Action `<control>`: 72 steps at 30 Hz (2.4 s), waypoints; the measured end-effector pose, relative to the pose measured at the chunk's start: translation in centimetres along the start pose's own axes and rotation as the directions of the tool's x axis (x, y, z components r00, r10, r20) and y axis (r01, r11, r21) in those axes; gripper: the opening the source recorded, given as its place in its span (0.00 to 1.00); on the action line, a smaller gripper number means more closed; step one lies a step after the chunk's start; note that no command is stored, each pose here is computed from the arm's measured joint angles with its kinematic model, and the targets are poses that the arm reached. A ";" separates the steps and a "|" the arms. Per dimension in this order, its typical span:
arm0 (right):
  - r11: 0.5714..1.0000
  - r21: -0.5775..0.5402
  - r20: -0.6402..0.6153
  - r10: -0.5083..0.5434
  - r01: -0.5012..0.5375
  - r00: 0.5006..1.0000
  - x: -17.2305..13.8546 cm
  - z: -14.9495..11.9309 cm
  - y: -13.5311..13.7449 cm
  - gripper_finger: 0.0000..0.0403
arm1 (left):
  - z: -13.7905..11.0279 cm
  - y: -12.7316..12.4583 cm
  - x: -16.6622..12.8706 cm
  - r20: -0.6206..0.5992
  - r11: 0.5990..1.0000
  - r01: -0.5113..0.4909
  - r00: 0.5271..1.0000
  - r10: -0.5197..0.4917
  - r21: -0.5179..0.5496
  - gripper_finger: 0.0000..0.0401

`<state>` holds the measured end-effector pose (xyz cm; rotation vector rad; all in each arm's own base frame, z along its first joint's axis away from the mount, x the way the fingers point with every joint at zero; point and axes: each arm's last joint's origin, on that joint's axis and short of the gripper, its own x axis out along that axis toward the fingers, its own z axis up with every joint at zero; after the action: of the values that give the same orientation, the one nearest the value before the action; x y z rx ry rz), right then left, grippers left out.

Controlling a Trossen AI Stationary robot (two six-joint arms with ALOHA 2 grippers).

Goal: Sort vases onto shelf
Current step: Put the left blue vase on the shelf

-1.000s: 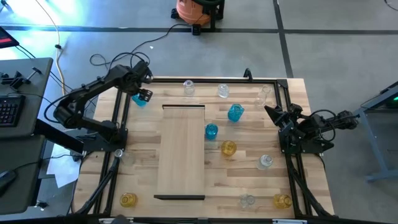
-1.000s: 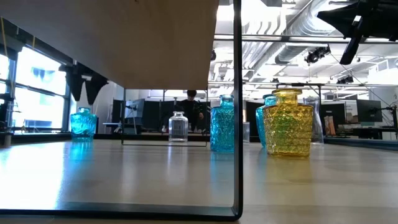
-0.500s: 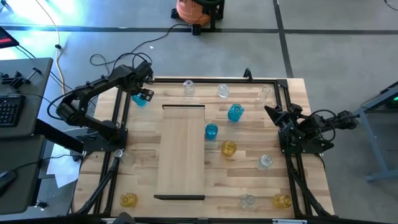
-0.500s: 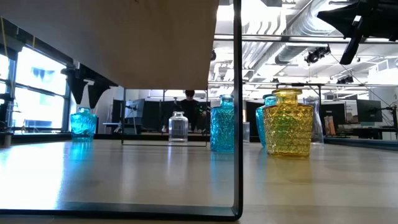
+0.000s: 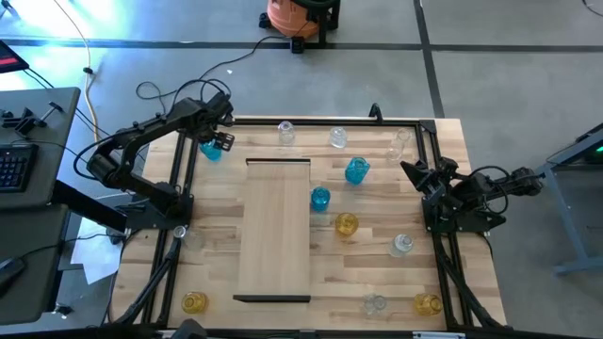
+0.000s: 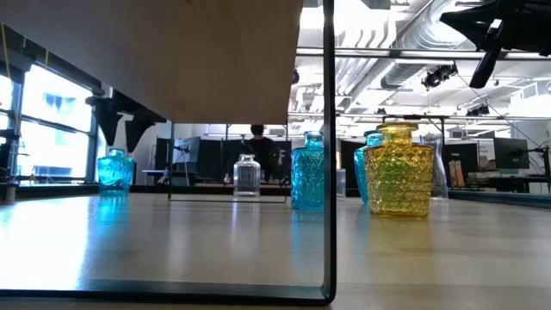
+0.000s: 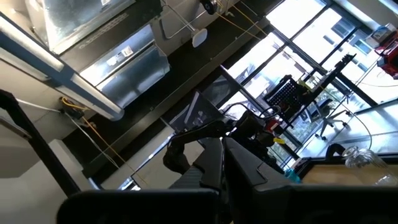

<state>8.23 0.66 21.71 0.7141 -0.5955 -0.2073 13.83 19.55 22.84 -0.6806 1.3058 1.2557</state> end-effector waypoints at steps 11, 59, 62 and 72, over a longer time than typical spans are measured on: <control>1.000 -0.001 0.000 0.001 -0.001 1.000 0.0 0.0 0.0 0.00 | -0.1 -0.4 0.0 -0.044 0.991 0.133 0.990 -0.132 0.026 0.67; 0.999 -0.031 0.007 -0.015 0.015 1.000 0.0 0.0 0.0 0.00 | 1.0 -0.3 1.8 -0.080 0.990 0.144 0.987 -0.143 0.009 0.06; 1.000 -0.027 0.008 -0.015 0.015 1.000 0.0 0.0 0.0 0.00 | 1.0 -0.3 1.8 -0.080 0.990 0.143 0.987 -0.142 0.010 0.05; 1.000 -0.026 0.007 -0.014 0.014 1.000 0.0 0.0 0.0 0.00 | 0.4 -0.7 1.6 -0.118 0.990 0.132 0.985 -0.126 0.041 0.07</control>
<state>8.22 0.62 21.69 0.6925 -0.5935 -0.2306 14.26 20.24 21.21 -0.7998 1.3594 1.0898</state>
